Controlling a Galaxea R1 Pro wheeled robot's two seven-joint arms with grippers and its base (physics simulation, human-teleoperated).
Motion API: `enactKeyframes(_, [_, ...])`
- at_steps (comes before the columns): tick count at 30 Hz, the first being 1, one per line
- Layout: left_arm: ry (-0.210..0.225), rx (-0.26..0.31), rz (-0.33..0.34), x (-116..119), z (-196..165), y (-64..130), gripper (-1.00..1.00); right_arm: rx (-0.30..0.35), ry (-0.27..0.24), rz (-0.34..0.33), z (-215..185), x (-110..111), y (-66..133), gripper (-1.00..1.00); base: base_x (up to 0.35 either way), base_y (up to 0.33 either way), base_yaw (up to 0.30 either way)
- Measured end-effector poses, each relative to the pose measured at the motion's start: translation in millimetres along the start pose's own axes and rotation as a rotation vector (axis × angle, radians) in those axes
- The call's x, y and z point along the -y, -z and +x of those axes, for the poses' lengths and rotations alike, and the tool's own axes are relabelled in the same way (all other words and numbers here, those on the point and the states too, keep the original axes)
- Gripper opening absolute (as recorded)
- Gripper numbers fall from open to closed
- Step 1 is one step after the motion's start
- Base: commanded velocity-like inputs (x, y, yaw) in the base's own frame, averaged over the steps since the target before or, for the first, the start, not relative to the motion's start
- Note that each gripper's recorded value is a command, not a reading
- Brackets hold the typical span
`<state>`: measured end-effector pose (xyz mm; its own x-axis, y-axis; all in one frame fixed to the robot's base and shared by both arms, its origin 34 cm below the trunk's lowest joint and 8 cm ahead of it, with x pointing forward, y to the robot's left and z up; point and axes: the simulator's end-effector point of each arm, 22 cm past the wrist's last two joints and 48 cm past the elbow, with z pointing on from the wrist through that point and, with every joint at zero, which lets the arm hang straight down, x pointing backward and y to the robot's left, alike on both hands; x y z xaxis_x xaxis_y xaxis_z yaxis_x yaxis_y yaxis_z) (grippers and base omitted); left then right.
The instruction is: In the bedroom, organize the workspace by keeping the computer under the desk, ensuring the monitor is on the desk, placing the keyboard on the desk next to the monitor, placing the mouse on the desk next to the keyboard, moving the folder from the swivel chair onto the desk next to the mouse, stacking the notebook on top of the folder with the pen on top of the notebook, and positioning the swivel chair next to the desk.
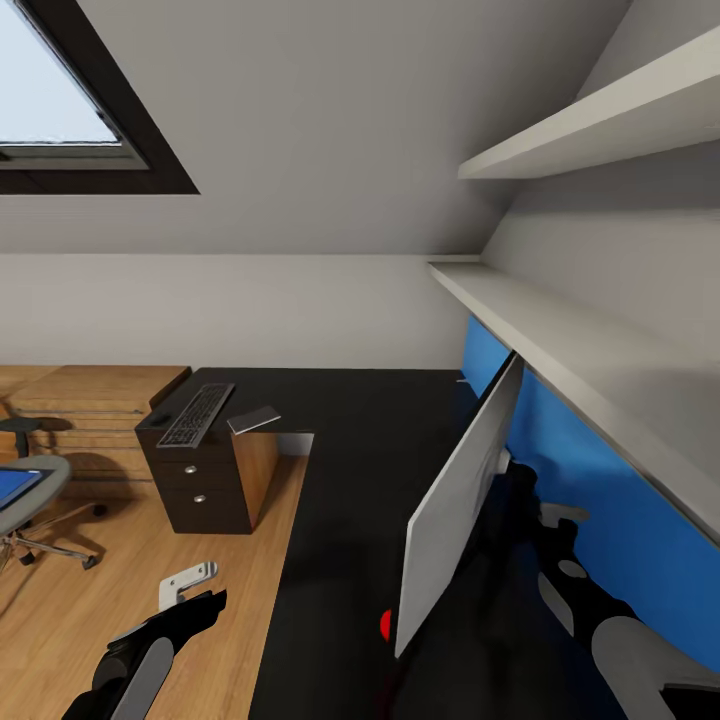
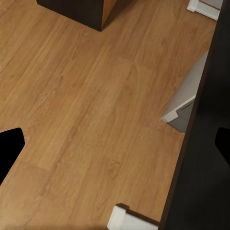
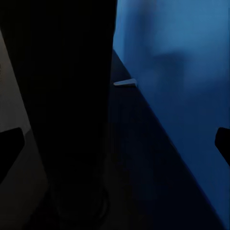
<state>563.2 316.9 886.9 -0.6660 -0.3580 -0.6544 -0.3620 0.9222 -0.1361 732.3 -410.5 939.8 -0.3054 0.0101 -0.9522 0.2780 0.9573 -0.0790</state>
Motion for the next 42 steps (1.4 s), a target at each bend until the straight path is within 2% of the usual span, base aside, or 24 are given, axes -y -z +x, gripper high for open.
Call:
enactKeyframes(10, [0.0,0.0,0.0,0,0,0.0,1.0,0.0,0.009,-0.009,1,-2,0.4,1.0,-0.06,0.039,0.0])
enactKeyframes(21, [-0.001,-0.001,0.0,0,0,-0.5,1.0,0.014,0.007,-0.022,-4,-5,-0.8,1.0,-0.297,0.0,0.0])
enactKeyframes(27, [-0.001,-0.001,-0.001,0,0,-0.5,1.0,0.11,-0.004,-0.058,-40,-14,2.3,1.0,-0.335,0.0,0.0])
enactKeyframes(30, [-0.001,-0.001,-0.001,0,0,-0.5,1.0,0.115,-0.003,-0.072,-45,-16,13.6,1.0,-0.335,0.025,0.0])
enactKeyframes(33, [-0.001,-0.001,-0.001,0,0,-0.3,1.0,0.056,-0.037,-0.095,-48,-21,35.7,1.0,-0.284,0.044,0.0])
enactKeyframes(35, [-0.001,-0.001,-0.001,0,0,-0.2,1.0,0.033,-0.05,-0.106,-48,-24,41.5,1.0,-0.153,0.02,0.0])
enactKeyframes(37, [-0.001,0.0,-0.001,0,0,0.0,1.0,-0.041,-0.071,-0.143,-48,-44,55.6,1.0,-0.059,0.008,0.0])
enactKeyframes(39, [-0.001,0.0,-0.001,0,0,0.0,1.0,-0.071,-0.079,-0.159,-48,-54,62.2,1.0,-0.032,0.004,0.0])
enactKeyframes(40, [-0.001,0.0,-0.001,0,0,0.2,1.0,-0.099,-0.088,-0.169,-50,-65,72.4,1.0,-0.014,0.015,0.0])
enactKeyframes(42, [-0.001,0.0,-0.001,0,0,0.1,1.0,-0.11,-0.093,-0.154,-51,-68,82.9,1.0,-0.008,0.086,0.0])
